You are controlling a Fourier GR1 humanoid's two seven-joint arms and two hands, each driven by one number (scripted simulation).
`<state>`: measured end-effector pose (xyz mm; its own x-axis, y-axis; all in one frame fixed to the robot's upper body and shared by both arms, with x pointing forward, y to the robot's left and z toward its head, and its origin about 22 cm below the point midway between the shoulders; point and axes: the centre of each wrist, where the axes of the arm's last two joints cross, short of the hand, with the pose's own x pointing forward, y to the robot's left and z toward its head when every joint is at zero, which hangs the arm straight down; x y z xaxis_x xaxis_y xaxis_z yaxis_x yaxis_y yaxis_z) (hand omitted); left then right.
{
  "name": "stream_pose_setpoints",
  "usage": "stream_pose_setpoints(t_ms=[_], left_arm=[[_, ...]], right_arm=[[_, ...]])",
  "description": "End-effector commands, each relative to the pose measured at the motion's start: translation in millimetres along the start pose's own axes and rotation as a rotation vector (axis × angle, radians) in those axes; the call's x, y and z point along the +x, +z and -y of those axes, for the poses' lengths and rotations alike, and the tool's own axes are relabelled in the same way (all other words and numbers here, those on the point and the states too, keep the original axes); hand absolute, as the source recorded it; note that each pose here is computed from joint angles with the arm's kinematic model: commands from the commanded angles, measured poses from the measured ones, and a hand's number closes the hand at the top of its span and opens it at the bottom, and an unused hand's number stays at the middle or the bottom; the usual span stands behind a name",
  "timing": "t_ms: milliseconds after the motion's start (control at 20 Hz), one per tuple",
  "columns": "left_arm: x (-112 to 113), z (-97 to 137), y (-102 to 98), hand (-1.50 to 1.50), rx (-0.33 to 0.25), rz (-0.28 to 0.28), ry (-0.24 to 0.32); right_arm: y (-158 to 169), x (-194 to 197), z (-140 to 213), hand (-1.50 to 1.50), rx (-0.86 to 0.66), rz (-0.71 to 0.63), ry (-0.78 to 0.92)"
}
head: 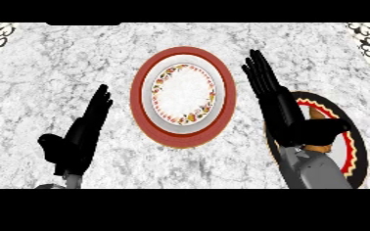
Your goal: Pick the croissant from the plate and place it in the plate
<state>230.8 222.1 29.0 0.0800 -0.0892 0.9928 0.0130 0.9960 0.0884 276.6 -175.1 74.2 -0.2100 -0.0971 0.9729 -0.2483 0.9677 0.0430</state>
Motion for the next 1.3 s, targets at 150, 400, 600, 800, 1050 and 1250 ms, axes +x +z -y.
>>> stream_pose_setpoints(t_ms=[150,400,600,800,1050,1250], left_arm=[[-27.5,-21.4,-5.8,0.0,0.143,-0.113,-0.07],[-35.6,-33.4,-1.5,0.0,0.168,-0.184,-0.09],[-40.9,-47.6,-1.5,0.0,0.193,-0.219,-0.09],[-26.0,-44.9,-14.2,0.0,0.187,-0.2,-0.078],[-36.3,-44.7,-9.8,0.0,0.162,-0.21,-0.1],[-39.2,-31.1,-13.0,0.0,0.138,-0.198,-0.086]], right_arm=[[4.7,50.4,93.8,1.5,-0.014,-0.128,0.117],[15.2,87.4,149.7,1.5,0.038,-0.18,1.034],[74.1,11.1,167.4,1.5,-0.269,-0.12,0.842],[96.9,-20.6,154.4,-1.5,-0.252,-0.009,0.396],[126.0,2.8,212.1,-1.5,0.042,-0.149,0.686],[100.7,19.0,212.8,-1.5,0.066,-0.206,0.987]])
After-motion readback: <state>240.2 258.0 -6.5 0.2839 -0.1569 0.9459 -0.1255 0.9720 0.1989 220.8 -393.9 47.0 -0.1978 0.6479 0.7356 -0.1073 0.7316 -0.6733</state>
